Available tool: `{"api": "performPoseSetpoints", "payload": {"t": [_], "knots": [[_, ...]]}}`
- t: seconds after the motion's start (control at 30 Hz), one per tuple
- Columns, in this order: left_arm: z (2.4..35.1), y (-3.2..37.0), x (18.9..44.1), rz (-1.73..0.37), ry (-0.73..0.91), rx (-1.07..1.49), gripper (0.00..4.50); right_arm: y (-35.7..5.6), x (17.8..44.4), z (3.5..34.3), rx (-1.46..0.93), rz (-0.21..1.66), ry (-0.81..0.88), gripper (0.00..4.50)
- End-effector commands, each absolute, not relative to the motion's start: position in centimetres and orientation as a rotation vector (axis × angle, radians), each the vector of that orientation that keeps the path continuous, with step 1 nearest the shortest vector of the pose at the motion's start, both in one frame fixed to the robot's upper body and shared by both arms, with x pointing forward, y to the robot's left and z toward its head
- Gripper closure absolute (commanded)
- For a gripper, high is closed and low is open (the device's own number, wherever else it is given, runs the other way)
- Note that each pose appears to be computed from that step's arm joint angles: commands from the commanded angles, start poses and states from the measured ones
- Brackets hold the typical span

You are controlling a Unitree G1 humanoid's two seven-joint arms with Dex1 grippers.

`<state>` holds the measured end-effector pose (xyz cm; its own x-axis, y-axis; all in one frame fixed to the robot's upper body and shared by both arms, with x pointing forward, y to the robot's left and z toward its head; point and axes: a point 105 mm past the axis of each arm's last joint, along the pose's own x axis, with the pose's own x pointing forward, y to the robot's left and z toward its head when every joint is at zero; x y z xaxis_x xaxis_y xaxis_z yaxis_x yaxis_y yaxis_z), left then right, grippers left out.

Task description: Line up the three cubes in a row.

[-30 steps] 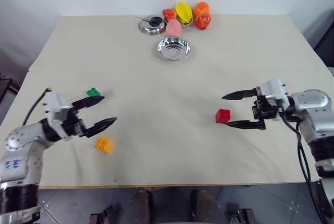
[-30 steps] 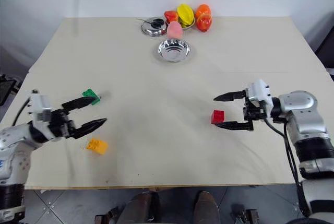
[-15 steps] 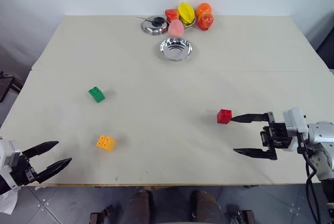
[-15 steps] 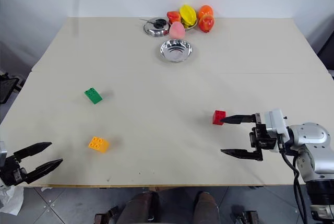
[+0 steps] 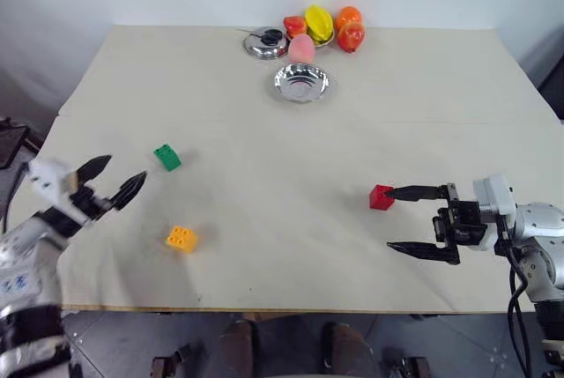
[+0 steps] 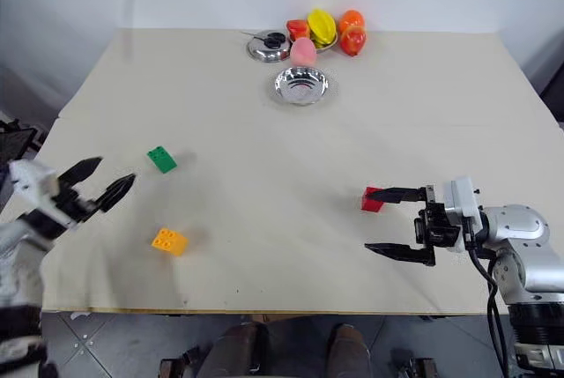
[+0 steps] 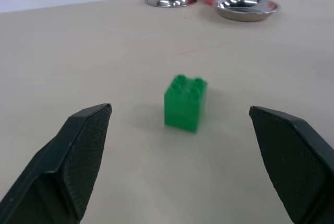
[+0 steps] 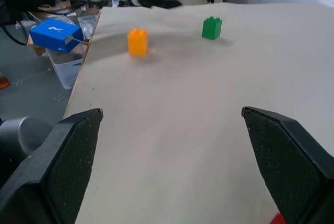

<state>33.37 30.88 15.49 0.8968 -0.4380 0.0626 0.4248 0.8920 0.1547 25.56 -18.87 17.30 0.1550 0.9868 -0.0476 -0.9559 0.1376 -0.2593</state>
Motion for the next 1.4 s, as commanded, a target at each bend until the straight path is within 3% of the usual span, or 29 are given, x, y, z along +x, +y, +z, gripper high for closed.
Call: {"api": "performPoseSetpoints", "payload": {"t": [0.03,0.37,0.47,0.73,0.97,1.03,1.1,1.2,1.3,1.4], "knots": [[14.9,31.7,35.1,-0.437,-0.015,0.207,0.0,-18.6,25.4,18.6,-0.268,1.41,-0.196,0.04],[14.1,29.6,38.4,-0.551,0.056,0.205,0.0,-18.4,25.2,18.9,-0.274,1.359,-0.211,0.04],[14.4,29.6,38.8,-0.545,0.053,0.219,0.54,-18.4,25.0,18.8,-0.276,1.352,-0.211,0.0],[15.4,27.7,38.7,-0.672,-0.004,0.217,2.96,-19.1,24.4,18.2,-0.28,1.329,-0.188,0.0],[18.0,21.3,37.6,-1.092,-0.056,0.343,3.0,-21.2,23.9,18.1,-0.314,1.261,-0.152,0.0],[19.7,17.5,37.5,-1.252,-0.077,0.385,3.0,-22.3,23.8,18.5,-0.329,1.222,-0.14,0.0],[20.9,12.9,37.4,-1.391,0.007,0.436,3.0,-23.7,23.4,18.8,-0.348,1.179,-0.115,0.0],[20.2,9.5,36.7,-1.46,0.144,0.516,3.0,-24.6,22.5,18.7,-0.357,1.16,-0.079,0.0],[19.6,6.0,35.7,-1.539,0.141,0.545,3.0,-24.5,22.2,18.7,-0.359,1.14,-0.073,0.0],[18.5,3.7,36.4,-1.503,0.196,0.553,3.0,-23.9,22.1,18.7,-0.351,1.138,-0.085,0.0]]}}
